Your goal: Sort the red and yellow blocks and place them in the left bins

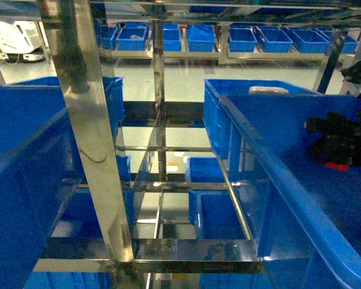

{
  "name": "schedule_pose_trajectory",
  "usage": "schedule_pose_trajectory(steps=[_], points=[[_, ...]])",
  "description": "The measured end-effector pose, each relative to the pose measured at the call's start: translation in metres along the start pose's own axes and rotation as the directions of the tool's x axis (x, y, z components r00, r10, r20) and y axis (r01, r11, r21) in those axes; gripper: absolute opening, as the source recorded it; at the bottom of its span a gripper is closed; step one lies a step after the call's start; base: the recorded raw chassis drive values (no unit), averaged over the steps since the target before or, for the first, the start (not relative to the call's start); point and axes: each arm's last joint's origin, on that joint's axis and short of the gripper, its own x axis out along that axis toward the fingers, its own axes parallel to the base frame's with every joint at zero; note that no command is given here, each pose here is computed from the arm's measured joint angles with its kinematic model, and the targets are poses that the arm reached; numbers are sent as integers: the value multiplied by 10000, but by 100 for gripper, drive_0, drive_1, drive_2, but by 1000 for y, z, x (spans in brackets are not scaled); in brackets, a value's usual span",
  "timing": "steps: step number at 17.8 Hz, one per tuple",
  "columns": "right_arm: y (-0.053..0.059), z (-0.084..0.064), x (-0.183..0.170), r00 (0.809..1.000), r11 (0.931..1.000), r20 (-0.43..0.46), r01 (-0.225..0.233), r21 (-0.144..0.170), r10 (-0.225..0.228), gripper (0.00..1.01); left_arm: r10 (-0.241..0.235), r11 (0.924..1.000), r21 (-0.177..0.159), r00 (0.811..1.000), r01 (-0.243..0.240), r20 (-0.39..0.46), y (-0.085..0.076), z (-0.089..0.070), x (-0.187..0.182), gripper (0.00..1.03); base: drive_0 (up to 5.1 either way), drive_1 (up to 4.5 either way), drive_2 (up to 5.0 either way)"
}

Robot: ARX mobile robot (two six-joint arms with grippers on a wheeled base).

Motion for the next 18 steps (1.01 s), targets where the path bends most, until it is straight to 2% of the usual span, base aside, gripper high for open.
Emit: schedule_pose_trajectory(steps=[9,11,12,14,15,17,18], points=[[-4,-5,32,9968,9997,-768,231,72,-224,28,4,10000,0,10000,-4,0,0,0,0,26,0,0,0],[-14,-13,69,9859,9978,-1576,614,248,-568,28,4,10000,0,10000,-4,-4,0,0,0,26,0,0,0],[-15,-14,72,9878,9983,-1459,573,133,-547,28,4,10000,0,10000,-4,0,0,0,0,26,0,0,0],[-22,-33,78,9815,9969,-1777,765,193,-719,28,4,10000,0,10000,-4,0,0,0,0,26,0,0,0],[-23,-35,78,9851,9971,-1567,744,176,-707,34,4,10000,0,10000,-4,0,0,0,0,26,0,0,0],[-20,-39,71,9866,9976,-1495,685,130,-658,54,4,10000,0,10000,-4,-4,0,0,0,26,0,0,0],[-15,-38,66,9890,9983,-1362,586,63,-572,65,4,10000,0,10000,-4,0,0,0,0,26,0,0,0]])
